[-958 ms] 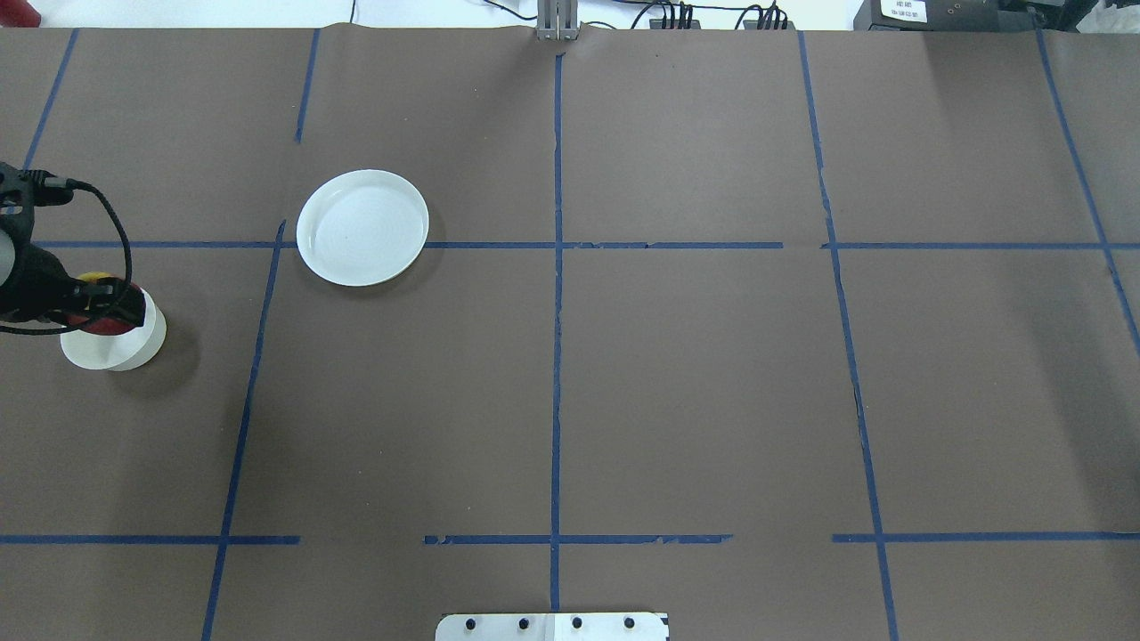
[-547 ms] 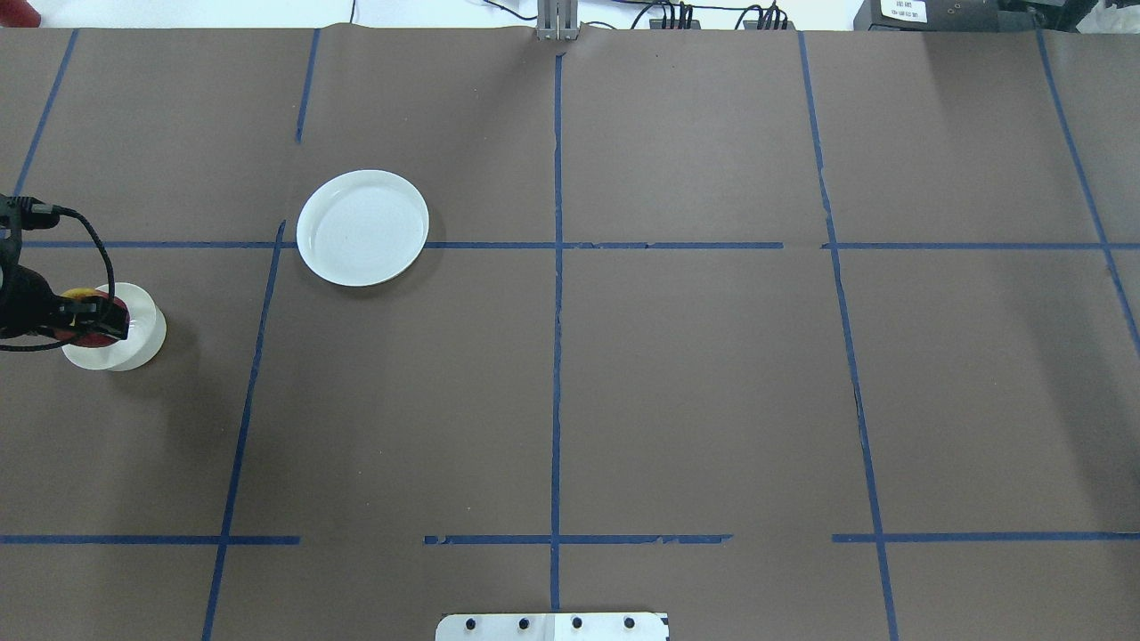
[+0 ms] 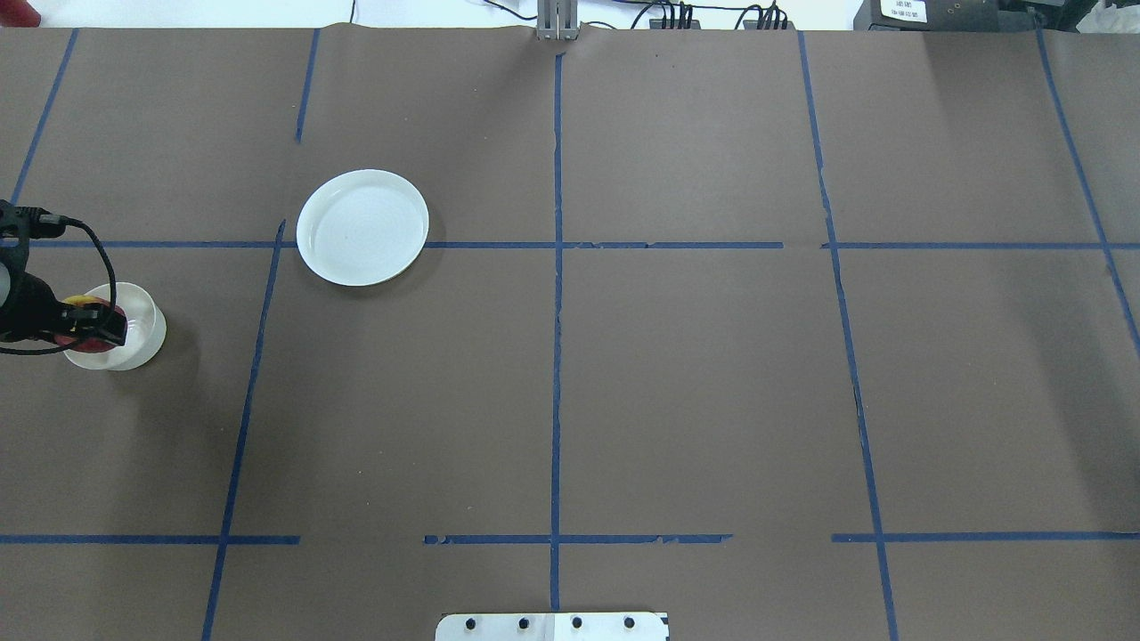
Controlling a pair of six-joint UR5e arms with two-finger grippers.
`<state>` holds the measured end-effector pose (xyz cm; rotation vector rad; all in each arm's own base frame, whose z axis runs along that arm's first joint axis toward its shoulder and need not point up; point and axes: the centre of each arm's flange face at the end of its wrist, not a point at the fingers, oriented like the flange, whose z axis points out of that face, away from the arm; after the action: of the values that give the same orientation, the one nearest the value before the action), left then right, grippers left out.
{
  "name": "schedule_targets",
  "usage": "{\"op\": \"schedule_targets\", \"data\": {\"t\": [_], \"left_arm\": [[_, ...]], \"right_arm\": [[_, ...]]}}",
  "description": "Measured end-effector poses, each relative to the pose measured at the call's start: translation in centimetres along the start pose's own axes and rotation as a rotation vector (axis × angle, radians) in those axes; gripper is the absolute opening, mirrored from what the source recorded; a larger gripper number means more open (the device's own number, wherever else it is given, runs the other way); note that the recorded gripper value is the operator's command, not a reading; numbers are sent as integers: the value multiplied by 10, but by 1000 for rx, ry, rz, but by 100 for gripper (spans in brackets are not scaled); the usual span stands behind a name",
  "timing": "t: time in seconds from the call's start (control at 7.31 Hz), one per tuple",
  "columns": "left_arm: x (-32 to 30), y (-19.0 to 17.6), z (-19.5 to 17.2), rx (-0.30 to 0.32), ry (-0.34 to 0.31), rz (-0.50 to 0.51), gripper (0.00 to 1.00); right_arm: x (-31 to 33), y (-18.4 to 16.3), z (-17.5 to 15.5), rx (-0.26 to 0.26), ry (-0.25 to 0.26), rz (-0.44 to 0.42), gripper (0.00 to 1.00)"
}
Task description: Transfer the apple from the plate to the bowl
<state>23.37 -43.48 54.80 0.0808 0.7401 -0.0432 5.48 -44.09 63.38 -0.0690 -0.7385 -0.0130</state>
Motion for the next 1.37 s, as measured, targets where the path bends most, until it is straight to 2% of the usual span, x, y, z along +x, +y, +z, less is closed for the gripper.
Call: {"op": "schedule_targets", "data": {"t": [0.41, 0.68, 0.96, 1.09, 1.37], "left_arm": [[-1, -2, 6, -8, -4, 26, 100], [3, -4, -3, 8, 11, 51, 100], [-3, -31, -40, 64, 31, 88, 100], [-10, -55, -64, 89, 21, 144, 100], [-32, -106, -119, 124, -40, 263, 100]], "right_arm": [[0, 0, 0, 0, 0, 0, 100], [0, 0, 0, 0, 0, 0, 100], [0, 0, 0, 0, 0, 0, 100], [0, 0, 0, 0, 0, 0, 100], [0, 0, 0, -1, 0, 0, 100]]}}
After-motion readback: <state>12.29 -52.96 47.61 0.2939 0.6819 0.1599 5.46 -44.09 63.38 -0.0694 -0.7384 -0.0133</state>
